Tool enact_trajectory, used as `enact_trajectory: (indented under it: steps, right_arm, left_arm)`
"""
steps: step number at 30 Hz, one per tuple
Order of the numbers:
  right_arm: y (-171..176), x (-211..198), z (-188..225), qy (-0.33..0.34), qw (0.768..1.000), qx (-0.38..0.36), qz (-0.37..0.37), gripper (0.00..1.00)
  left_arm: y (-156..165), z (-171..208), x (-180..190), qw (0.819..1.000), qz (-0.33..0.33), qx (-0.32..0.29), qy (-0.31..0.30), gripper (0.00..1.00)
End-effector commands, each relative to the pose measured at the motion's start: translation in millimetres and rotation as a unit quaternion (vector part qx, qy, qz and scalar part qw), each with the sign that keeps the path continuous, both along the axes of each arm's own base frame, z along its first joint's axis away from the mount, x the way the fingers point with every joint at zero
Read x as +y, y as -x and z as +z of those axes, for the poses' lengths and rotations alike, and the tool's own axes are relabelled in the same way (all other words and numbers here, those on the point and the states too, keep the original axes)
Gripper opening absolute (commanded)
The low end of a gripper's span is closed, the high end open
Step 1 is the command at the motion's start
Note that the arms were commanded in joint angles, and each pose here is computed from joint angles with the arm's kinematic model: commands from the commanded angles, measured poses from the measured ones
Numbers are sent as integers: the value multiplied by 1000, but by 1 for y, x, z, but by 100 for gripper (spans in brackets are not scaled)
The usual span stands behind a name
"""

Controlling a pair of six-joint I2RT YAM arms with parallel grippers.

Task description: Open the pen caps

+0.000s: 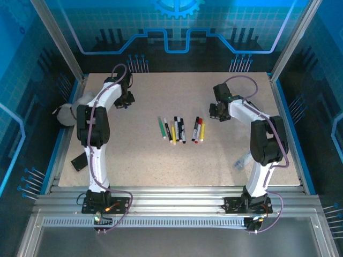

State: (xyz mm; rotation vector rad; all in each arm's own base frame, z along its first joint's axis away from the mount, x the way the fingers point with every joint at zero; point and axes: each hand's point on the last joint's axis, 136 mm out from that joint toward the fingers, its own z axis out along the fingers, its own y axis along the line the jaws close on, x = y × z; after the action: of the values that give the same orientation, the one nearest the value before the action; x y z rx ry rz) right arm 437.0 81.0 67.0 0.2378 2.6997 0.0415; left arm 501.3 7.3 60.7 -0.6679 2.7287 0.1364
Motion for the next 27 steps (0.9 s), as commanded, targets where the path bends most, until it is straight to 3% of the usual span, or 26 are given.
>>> enact_trajectory:
  steps: [1,10,18,21,27]
  right_arm:
    - [3,-28,-4,50,998,36,-6,0]
    - [9,-66,-28,117,988,96,-21,0]
    - [18,-83,-42,116,984,126,-43,23]
    - [19,-86,-46,117,983,135,-43,34]
    - [20,-89,-47,119,982,142,-45,38]
  left_arm:
    - [3,-8,8,999,-11,32,-18,0]
    - [4,-36,12,997,-7,72,-21,0]
    - [8,-49,13,996,-6,88,-22,0]
    - [9,-52,12,996,-8,92,-21,8]
    - [10,-55,12,995,-9,96,-18,12]
